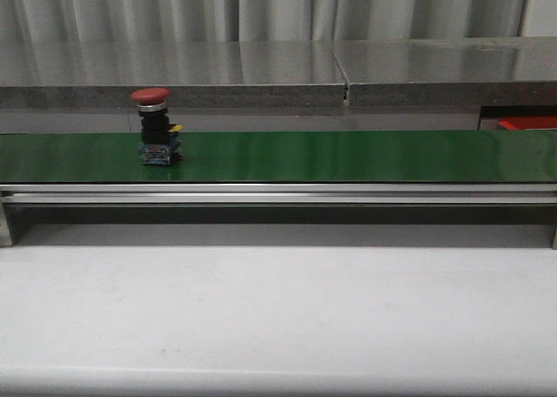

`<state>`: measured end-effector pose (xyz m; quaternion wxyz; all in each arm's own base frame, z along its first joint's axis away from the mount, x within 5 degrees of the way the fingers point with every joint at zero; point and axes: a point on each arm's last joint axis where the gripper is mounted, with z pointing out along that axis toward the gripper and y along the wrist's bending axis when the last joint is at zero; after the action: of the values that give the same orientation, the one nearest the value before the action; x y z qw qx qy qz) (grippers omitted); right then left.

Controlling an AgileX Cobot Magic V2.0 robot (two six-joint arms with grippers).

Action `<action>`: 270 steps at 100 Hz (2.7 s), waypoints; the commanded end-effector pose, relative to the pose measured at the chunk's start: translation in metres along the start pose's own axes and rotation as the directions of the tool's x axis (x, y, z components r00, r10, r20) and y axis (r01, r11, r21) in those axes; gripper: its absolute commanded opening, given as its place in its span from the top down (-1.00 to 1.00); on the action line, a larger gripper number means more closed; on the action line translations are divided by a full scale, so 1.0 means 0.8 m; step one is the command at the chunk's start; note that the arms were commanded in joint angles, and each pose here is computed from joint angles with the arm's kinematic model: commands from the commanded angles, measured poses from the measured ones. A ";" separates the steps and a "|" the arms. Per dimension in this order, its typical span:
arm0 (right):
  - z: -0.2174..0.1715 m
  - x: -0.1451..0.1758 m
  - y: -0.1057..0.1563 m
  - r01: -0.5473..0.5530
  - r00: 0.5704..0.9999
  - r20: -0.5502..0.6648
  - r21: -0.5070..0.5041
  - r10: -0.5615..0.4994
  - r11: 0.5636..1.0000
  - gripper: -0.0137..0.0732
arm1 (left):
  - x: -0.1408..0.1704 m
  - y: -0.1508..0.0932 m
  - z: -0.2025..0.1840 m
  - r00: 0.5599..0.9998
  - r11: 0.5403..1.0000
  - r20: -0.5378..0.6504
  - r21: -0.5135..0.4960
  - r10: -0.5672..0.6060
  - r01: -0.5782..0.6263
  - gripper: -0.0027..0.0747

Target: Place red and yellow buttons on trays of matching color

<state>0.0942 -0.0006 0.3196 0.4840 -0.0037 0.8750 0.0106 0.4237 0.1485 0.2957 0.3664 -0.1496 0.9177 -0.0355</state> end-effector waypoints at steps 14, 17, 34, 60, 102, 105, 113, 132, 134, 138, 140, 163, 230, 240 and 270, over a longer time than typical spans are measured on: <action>-0.006 -0.015 -0.001 0.007 0.996 0.084 0.014 -0.008 1.000 0.96 | -0.014 -0.063 -0.058 0.994 0.994 0.094 0.081 0.063 -0.071 0.98; -0.006 -0.015 -0.001 0.007 0.996 0.084 0.014 -0.008 1.000 0.96 | -0.011 -0.069 -0.056 0.994 0.993 0.083 0.089 0.072 -0.079 0.98; -0.006 -0.015 -0.001 0.007 0.996 0.084 0.014 -0.008 1.000 0.96 | 0.012 -0.089 -0.038 0.993 0.988 0.023 0.106 0.112 -0.113 0.98; -0.006 -0.015 -0.001 0.007 0.996 0.084 0.014 -0.008 1.000 0.96 | 0.039 -0.106 -0.016 0.986 0.981 -0.002 0.101 0.164 -0.163 0.98; -0.006 -0.015 -0.001 0.007 0.996 0.084 0.014 -0.008 1.000 0.96 | 0.054 -0.122 -0.001 0.980 0.975 -0.038 0.118 0.195 -0.189 0.43; -0.006 -0.015 -0.001 0.007 0.996 0.084 0.014 -0.008 1.000 0.96 | 0.054 -0.122 -0.002 0.980 0.975 -0.038 0.119 0.195 -0.190 0.26; -0.006 -0.015 -0.001 0.007 0.996 0.084 0.014 -0.008 1.000 0.96 | 0.052 -0.123 -0.005 0.982 0.975 -0.030 0.124 0.189 -0.184 -0.26; -0.006 -0.015 -0.001 0.007 0.996 0.084 0.014 -0.008 1.000 0.96 | 0.041 -0.132 -0.035 0.983 0.973 0.029 0.141 0.181 -0.183 -0.74; -0.006 -0.015 -0.001 0.007 0.996 0.084 0.014 -0.008 1.000 0.96 | 0.041 -0.134 -0.039 0.983 0.972 0.034 0.146 0.181 -0.184 -0.73; -0.006 -0.015 -0.001 0.007 0.996 0.084 0.014 -0.008 1.000 0.96 | 0.039 -0.137 -0.048 0.981 0.970 0.051 0.149 0.185 -0.191 -0.73; -0.006 -0.015 -0.001 0.007 0.996 0.084 0.014 -0.008 1.000 0.96 | 0.037 -0.138 -0.056 0.980 0.970 0.064 0.150 0.186 -0.194 -0.73; -0.006 -0.015 -0.001 0.007 0.996 0.084 0.014 -0.008 1.000 0.96 | 0.030 -0.163 -0.146 0.957 0.951 0.206 0.189 0.204 -0.243 -0.73; -0.006 -0.015 -0.001 0.007 0.996 0.084 0.014 -0.008 1.000 0.96 | 0.211 -0.181 -0.292 0.858 0.851 0.466 0.340 0.217 -0.400 -0.72; -0.006 -0.015 -0.001 0.007 0.996 0.084 0.014 -0.008 1.000 0.96 | 0.246 -0.162 -0.297 0.857 0.853 0.471 0.342 0.207 -0.394 -0.72; -0.006 -0.015 -0.001 0.007 0.996 0.084 0.014 -0.008 1.000 0.96 | 0.324 -0.121 -0.314 0.834 0.847 0.523 0.353 0.176 -0.399 -0.29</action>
<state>0.0942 -0.0006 0.3196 0.4840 -0.0037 0.8750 0.0106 0.1085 -0.0355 0.3135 0.5551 0.0900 0.8150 -0.1398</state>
